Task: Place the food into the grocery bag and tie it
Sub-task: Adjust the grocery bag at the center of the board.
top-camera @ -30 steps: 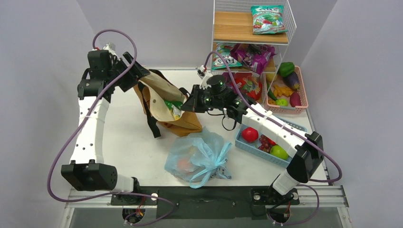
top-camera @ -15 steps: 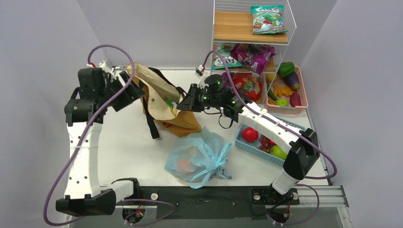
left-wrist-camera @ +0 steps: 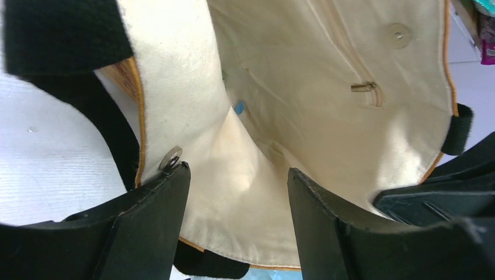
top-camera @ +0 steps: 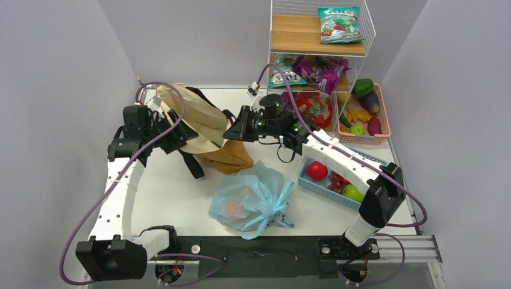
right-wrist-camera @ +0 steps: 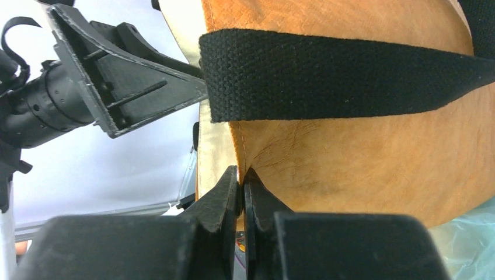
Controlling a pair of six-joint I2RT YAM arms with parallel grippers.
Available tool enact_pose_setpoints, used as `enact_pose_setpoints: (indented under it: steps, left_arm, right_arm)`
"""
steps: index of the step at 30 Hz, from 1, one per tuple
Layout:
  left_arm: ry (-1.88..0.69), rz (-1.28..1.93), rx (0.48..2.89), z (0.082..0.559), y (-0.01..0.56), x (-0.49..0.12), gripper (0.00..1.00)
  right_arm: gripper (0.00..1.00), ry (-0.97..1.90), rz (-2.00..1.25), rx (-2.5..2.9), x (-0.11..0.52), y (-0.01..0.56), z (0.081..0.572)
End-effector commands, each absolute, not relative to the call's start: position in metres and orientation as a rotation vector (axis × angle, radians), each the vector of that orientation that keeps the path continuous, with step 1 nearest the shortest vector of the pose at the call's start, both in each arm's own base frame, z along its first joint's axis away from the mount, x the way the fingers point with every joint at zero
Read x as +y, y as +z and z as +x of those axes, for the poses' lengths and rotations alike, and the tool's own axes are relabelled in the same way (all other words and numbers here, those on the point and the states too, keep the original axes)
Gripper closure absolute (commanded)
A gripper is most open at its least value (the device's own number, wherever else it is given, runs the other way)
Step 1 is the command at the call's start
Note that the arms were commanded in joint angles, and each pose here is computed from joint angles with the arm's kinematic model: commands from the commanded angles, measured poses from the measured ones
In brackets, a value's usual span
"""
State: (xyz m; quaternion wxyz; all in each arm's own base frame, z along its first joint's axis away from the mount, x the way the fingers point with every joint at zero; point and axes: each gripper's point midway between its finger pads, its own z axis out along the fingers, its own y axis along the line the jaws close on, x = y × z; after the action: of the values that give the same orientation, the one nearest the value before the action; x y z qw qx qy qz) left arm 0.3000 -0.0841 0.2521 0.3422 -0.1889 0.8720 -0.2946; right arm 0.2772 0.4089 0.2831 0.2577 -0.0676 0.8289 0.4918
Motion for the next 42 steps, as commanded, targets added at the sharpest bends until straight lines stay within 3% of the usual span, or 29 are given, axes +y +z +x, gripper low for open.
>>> enact_pose_setpoints:
  steps: [1, 5, 10, 14, 18, 34, 36, 38, 40, 41, 42]
  left_arm:
    - [-0.806, -0.428, 2.157, 0.312, 0.27, -0.088, 0.44]
    - [-0.818, -0.468, 2.181, 0.31, 0.266, -0.089, 0.52]
    - [-0.738, -0.471, 2.144, 0.301, 0.298, -0.079, 0.35]
    - [-0.563, -0.517, 2.156, 0.289, 0.318, -0.056, 0.34]
    - [-0.482, -0.557, 2.213, 0.275, 0.304, -0.046, 0.34]
    - [-0.602, -0.64, 2.23, 0.266, 0.248, -0.06, 0.33]
    - [-0.656, -0.661, 2.173, 0.276, 0.25, -0.064, 0.39]
    - [-0.717, -0.672, 2.133, 0.286, 0.252, -0.071, 0.53]
    - [-0.739, -0.673, 2.115, 0.294, 0.253, -0.073, 0.73]
    - [-0.742, -0.669, 2.109, 0.296, 0.256, -0.073, 0.92]
    - [-0.744, -0.664, 2.118, 0.298, 0.255, -0.074, 0.97]
  right_arm:
    - [1.0, 1.43, -0.225, 2.105, 0.419, 0.328, 0.276]
    - [1.0, 1.434, -0.225, 2.102, 0.419, 0.33, 0.277]
    - [1.0, 1.419, -0.224, 2.107, 0.417, 0.326, 0.278]
    - [1.0, 1.424, -0.23, 2.116, 0.42, 0.324, 0.279]
    - [1.0, 1.428, -0.233, 2.107, 0.421, 0.327, 0.279]
    - [1.0, 1.435, -0.231, 2.096, 0.421, 0.331, 0.28]
    - [1.0, 1.435, -0.23, 2.099, 0.422, 0.33, 0.28]
    - [1.0, 1.437, -0.229, 2.099, 0.422, 0.33, 0.28]
    - [1.0, 1.439, -0.229, 2.101, 0.422, 0.33, 0.28]
    - [1.0, 1.44, -0.23, 2.099, 0.422, 0.331, 0.279]
    - [1.0, 1.438, -0.229, 2.096, 0.421, 0.332, 0.28]
